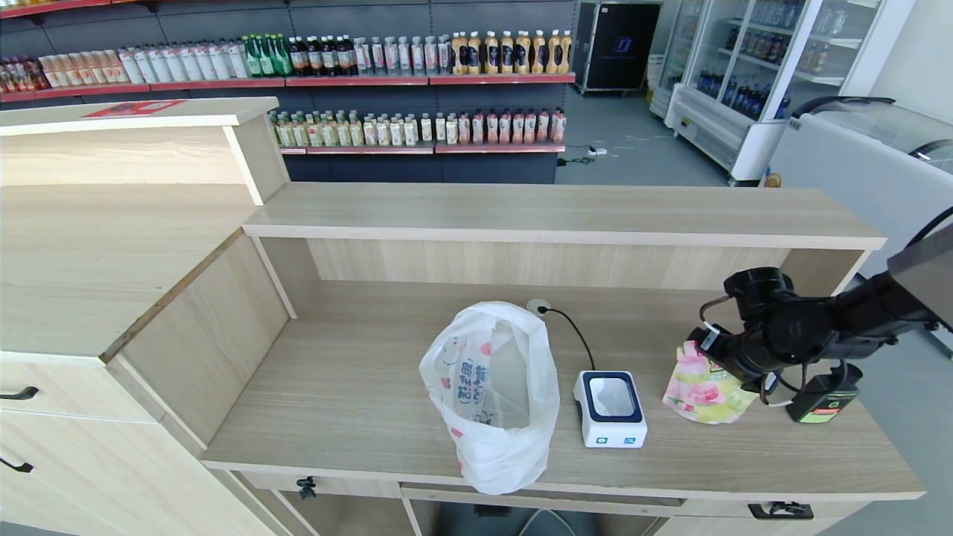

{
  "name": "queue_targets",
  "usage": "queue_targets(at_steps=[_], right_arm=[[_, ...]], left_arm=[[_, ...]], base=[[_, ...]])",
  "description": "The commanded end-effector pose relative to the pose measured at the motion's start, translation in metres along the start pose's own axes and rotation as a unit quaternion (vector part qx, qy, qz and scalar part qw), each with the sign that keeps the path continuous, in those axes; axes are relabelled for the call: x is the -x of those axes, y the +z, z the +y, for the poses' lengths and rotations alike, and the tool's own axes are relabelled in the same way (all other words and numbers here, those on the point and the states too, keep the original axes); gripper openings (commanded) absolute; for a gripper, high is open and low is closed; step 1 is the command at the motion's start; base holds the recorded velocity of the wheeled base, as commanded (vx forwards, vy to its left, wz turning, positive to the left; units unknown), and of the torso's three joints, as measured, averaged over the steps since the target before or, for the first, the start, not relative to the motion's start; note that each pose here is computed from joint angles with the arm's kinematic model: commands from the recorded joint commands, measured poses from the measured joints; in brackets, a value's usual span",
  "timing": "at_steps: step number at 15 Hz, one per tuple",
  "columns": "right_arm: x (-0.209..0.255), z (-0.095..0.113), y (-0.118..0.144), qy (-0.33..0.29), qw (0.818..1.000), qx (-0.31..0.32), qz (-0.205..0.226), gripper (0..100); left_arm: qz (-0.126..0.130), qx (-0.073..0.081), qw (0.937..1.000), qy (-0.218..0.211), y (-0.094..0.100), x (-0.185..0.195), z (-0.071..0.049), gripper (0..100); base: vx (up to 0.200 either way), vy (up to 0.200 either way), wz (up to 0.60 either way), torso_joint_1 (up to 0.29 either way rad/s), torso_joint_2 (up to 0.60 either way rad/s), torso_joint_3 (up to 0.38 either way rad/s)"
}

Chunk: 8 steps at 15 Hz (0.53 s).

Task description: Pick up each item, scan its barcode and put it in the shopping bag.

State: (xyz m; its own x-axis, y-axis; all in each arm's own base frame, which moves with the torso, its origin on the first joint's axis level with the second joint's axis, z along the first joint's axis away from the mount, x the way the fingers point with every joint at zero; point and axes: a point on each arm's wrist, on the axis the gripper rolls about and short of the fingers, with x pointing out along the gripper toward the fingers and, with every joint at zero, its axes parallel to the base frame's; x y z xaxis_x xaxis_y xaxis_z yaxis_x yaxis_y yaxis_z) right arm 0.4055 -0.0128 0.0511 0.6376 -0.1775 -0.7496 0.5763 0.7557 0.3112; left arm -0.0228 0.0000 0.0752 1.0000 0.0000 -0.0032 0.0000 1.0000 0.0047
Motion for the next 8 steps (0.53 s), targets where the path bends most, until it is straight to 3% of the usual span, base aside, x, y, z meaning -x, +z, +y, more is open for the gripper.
queue_targets(at_steps=[1, 5, 6, 8], right_arm=[[-0.016, -0.008, -0.015, -0.014, 1.000, 0.016, 0.018, 100], [-0.017, -0.012, -0.024, 0.017, 0.999, 0.047, -0.016, 100], [-0.016, -0.013, -0.026, 0.022, 0.998, 0.056, -0.021, 0], [-0.016, -0.021, -0.032, 0.013, 0.992, 0.121, -0.016, 0]], left_arm=[[0.000, 0.000, 1.0000, 0.000, 0.000, 0.000, 0.000, 100], [0.000, 0.000, 1.0000, 0.000, 0.000, 0.000, 0.000, 100], [0.000, 0.000, 1.0000, 0.000, 0.000, 0.000, 0.000, 100], [0.000, 0.000, 1.0000, 0.000, 0.000, 0.000, 0.000, 100]], base=[[0.000, 0.000, 0.00, 0.000, 0.00, 0.000], [0.000, 0.000, 0.00, 0.000, 0.00, 0.000], [0.000, 0.000, 0.00, 0.000, 0.00, 0.000], [0.000, 0.000, 0.00, 0.000, 0.00, 0.000]])
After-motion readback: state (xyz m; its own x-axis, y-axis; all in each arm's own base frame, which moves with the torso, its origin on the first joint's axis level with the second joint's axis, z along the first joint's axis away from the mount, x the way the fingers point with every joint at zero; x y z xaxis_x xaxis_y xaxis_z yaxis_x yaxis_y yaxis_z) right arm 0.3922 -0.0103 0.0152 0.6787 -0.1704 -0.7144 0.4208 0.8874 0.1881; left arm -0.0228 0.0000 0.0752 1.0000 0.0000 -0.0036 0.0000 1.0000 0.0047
